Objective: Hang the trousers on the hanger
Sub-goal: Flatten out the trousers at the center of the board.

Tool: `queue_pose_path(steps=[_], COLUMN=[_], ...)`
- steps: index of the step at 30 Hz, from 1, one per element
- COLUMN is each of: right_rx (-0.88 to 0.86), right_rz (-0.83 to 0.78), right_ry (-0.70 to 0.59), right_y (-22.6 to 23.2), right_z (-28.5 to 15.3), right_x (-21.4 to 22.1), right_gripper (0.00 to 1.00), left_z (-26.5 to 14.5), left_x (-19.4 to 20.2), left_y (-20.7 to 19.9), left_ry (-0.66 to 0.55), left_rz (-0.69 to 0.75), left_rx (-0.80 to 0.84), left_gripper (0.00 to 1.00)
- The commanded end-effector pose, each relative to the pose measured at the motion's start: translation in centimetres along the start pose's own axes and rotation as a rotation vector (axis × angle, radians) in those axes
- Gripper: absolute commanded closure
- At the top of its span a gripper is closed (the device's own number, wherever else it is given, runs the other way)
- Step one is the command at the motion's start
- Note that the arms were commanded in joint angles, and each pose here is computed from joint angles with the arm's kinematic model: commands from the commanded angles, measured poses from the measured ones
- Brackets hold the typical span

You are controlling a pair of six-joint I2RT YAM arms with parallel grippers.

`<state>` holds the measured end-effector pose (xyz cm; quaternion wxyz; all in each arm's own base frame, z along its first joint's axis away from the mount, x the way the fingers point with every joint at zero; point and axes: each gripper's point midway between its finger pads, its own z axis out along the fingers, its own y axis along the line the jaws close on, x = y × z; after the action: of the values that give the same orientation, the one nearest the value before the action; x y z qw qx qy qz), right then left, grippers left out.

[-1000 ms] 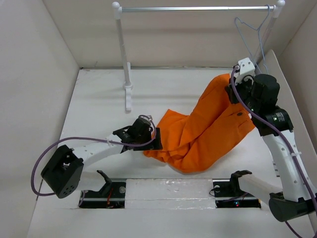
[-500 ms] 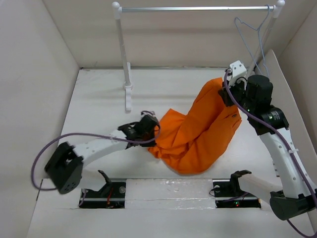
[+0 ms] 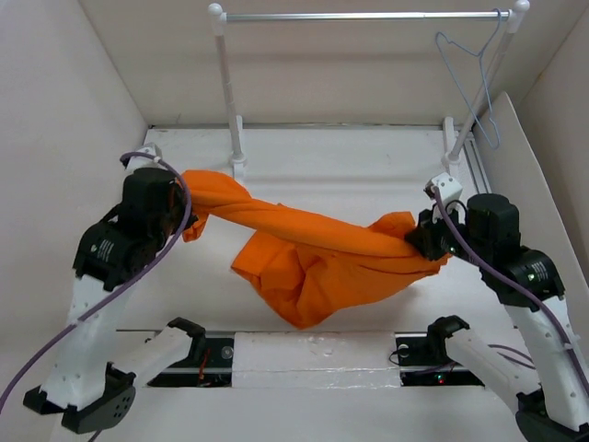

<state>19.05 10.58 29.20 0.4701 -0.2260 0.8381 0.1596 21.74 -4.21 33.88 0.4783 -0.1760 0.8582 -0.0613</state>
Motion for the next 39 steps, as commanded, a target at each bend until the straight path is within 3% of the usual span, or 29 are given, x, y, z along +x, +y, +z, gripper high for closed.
queue_pose_path(steps=[1,4,6,7,8,9,11,12,14,15,17,18,19,21,22,24,26,27,31,32,35,39], right_rx=[0.115,0.285,0.337,0.364,0.398,0.416,0.449,0.467,0.436,0.415,0.376,0.338,0.329,0.295,0.282,0.252,0.218,0.211,0.103,0.072,0.02,-0.009], right_rz=[0.064,0.072,0.085,0.13,0.128,0.14,0.179,0.183,0.175,0.162,0.128,0.101,0.089,0.07,0.056,0.026,-0.007,-0.016,-0.053,-0.067,-0.082,-0.072], right_ry=[0.134,0.129,0.044,0.038,-0.082,-0.121,-0.127,-0.117,-0.049,-0.011,0.06,0.063,0.057,0.033,0.024,0.017,0.052,0.045,0.052,0.051,0.093,0.101], right_y=[-2.0,-7.0,-10.1,-12.0,-13.8,-15.0,-18.0,-18.7,-19.6,-19.2,-17.9,-16.2,-15.3,-12.7,-11.8,-9.8,-7.7,-7.1,-3.7,-3.0,-1.6,-0.5], right_z=[0.7,3.8,6.8,7.7,8.7,9.4,10.7,11.1,12.4,12.9,13.5,14.0,14.0,13.5,13.3,12.5,12.3,11.7,12.4,12.8,13.6,14.3], right_x=[4.2,4.6,3.0,4.1,1.8,1.4,1.3,1.0,0.7,0.6,1.3,1.3,1.5,2.3,2.4,3.0,4.1,4.1,5.5,5.6,6.6,7.4], right_gripper=[1.0,1.0,1.0,1.0,1.0,1.0,0.98,0.73,0.34,0.2,0.17,0.16,0.16,0.16,0.17,0.44,0.88,1.0,0.97,0.79,0.49,0.4], left_z=[4.8,10.3,15.1,17.5,20.9,22.3,24.2,25.1,24.4,23.1,21.9,21.8,20.2,19.7,18.6,18.1,17.2,17.0,16.1,16.0,17.0,18.9], left_x=[2.5,1.9,3.3,2.4,3.7,2.0,1.9,0.5,-0.6,-1.0,-1.2,1.6,0.7,5.6,6.0,10.9,13.0,14.9,16.7,17.5,19.3,19.4], left_y=[1.8,0.4,-0.2,-0.8,0.3,-0.5,-0.8,-1.9,-2.5,-2.8,-2.7,-1.1,-0.8,0.9,1.1,2.5,2.4,2.6,-1.5,-2.1,-1.6,-1.7], left_ry=[0.143,0.156,0.242,0.206,0.27,0.24,0.29,0.283,0.254,0.226,0.186,0.235,0.17,0.242,0.228,0.328,0.37,0.406,0.443,0.463,0.52,0.495], left_rz=[0.155,0.18,0.177,0.163,0.164,0.165,0.192,0.187,0.2,0.197,0.166,0.147,0.106,0.075,0.05,0.041,0.001,-0.002,0.08,0.122,0.163,0.171], left_rx=[-0.199,-0.17,-0.141,-0.121,-0.178,-0.182,-0.218,-0.207,-0.2,-0.183,-0.166,-0.191,-0.165,-0.165,-0.145,-0.138,-0.097,-0.102,0.04,0.035,-0.007,-0.031], left_gripper=[1.0,0.96,0.9,0.8,0.47,0.31,0.2,0.19,0.15,0.13,0.13,0.14,0.16,0.2,0.23,0.34,0.5,0.52,0.43,0.38,0.32,0.34])
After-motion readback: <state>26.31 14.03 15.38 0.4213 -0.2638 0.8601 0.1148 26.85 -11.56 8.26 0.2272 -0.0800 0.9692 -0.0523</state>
